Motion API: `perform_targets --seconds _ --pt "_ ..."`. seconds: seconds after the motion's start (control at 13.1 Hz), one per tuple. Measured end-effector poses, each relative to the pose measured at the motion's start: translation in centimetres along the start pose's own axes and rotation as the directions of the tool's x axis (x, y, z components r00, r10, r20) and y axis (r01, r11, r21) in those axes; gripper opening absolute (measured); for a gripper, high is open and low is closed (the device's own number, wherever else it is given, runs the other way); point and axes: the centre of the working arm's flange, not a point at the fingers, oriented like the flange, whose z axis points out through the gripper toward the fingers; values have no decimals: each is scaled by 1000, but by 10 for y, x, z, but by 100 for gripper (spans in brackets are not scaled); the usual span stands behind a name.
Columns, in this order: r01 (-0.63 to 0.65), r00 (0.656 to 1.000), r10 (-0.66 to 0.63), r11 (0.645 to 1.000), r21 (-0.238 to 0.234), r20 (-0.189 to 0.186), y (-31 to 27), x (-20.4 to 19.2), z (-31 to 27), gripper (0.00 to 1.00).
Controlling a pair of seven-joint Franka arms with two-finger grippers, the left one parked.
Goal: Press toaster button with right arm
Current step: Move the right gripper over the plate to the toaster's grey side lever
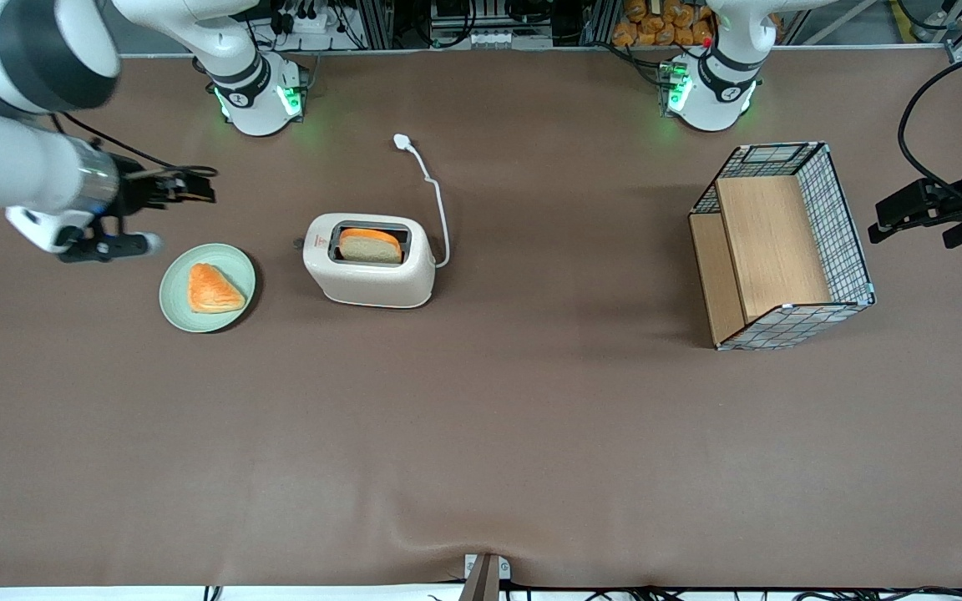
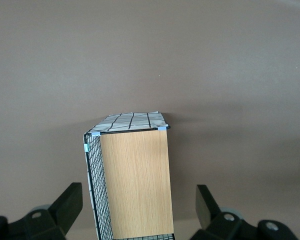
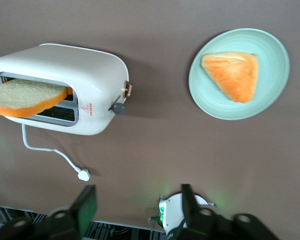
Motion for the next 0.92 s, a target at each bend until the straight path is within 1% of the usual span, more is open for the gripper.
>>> perform_targets --seconds 0.15,0.23,0.46,0.54,0.69,0.76,0.92 --pt "12 1000 -12 1000 2 11 -9 7 18 47" --pt "13 1000 -13 1000 1 24 -10 10 26 37" --pt "7 998 -7 1000 -2 59 -11 27 51 3" --pt "7 998 -7 1000 -4 62 -13 33 58 1" --pt "9 998 -9 1000 4 59 -17 40 76 1" --pt "5 998 -6 1000 15 63 -18 41 86 1" --pt "-10 996 5 999 50 87 -18 40 108 1"
